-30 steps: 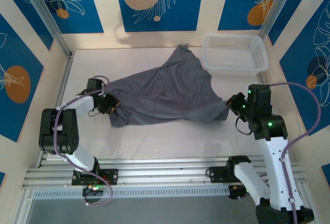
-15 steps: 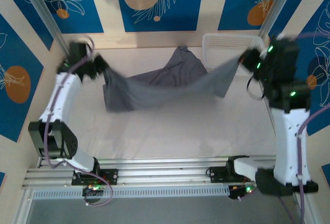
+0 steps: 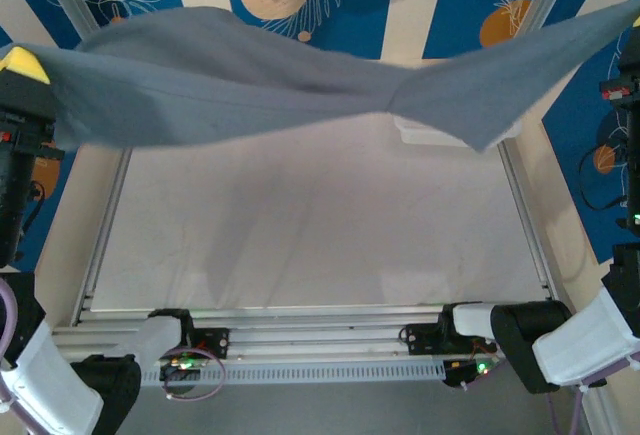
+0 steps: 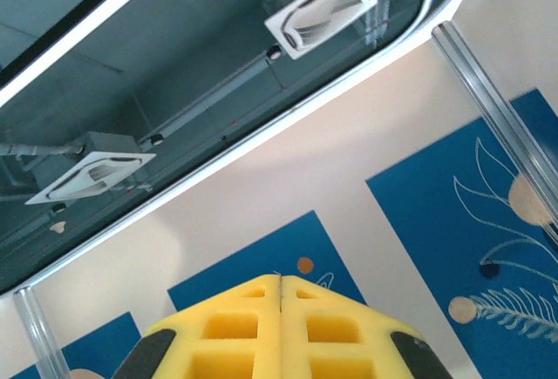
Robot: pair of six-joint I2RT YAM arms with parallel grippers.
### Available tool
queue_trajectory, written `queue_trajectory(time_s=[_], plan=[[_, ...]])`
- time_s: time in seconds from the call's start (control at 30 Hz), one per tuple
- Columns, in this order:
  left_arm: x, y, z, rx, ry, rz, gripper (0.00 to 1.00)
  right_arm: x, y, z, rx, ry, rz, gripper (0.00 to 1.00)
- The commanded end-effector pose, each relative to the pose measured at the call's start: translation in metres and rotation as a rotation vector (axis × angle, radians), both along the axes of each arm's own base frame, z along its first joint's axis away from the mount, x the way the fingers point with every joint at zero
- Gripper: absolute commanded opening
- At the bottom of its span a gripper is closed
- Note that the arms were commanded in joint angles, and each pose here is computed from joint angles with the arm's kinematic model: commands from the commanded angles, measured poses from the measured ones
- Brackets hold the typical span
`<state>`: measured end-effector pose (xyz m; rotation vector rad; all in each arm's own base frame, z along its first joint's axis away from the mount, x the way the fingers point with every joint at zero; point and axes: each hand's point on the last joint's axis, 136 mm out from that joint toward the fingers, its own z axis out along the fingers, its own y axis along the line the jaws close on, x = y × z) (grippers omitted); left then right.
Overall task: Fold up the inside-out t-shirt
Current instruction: Flatten out the T-shirt at the center of the table.
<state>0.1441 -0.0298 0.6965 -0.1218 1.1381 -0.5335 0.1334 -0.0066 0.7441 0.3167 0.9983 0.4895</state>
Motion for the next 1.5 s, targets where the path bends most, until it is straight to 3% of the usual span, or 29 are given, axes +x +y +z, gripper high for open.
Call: queue_trajectory(time_s=[0.0, 0.2, 0.37, 0.47, 0.6, 0.7, 0.8, 0.93, 1.07, 1.17, 1.3, 1.37, 1.47], plan=[[0.022, -0.001, -0.013, 0.021, 0.075, 0.003, 0.0, -0.026, 0.005, 0.023, -0.062, -0.119, 0.0, 0.0], [-0.007, -0.005, 0.002, 0.003, 0.007, -0.029, 0.0, -0.049, 0.001, 0.029, 0.004, -0.168, 0.022, 0.0], [0.011, -0.004, -0.003, 0.004, 0.046, -0.026, 0.0, -0.018, 0.004, 0.027, -0.013, -0.13, 0.024, 0.0], [0.06, 0.003, -0.03, 0.0, 0.179, 0.017, 0.0, 0.04, 0.012, 0.015, -0.044, -0.036, 0.032, 0.0], [0.152, 0.007, -0.089, 0.012, 0.371, 0.035, 0.0, 0.143, 0.022, -0.023, -0.094, 0.146, 0.036, 0.0], [0.211, 0.01, -0.126, 0.018, 0.436, 0.046, 0.0, 0.21, 0.029, -0.051, -0.124, 0.238, 0.051, 0.0], [0.257, 0.01, -0.138, 0.017, 0.455, 0.041, 0.0, 0.254, 0.034, -0.059, -0.115, 0.23, 0.073, 0.0], [0.273, 0.004, -0.107, 0.029, 0.388, 0.01, 0.0, 0.257, 0.047, -0.039, -0.101, 0.104, 0.159, 0.0], [0.233, 0.007, -0.046, 0.079, 0.239, 0.047, 0.0, 0.215, 0.041, -0.005, -0.061, -0.013, 0.199, 0.0], [0.215, 0.007, -0.031, 0.079, 0.196, 0.051, 0.0, 0.192, 0.039, 0.002, -0.032, -0.017, 0.24, 0.0], [0.232, 0.004, -0.067, 0.082, 0.278, 0.028, 0.0, 0.209, 0.043, -0.029, -0.023, 0.133, 0.286, 0.0], [0.247, 0.002, -0.099, 0.093, 0.324, 0.021, 0.0, 0.232, 0.049, -0.064, -0.034, 0.278, 0.319, 0.0], [0.267, 0.003, -0.163, 0.14, 0.409, 0.026, 0.0, 0.262, 0.078, -0.149, -0.108, 0.582, 0.497, 0.0]])
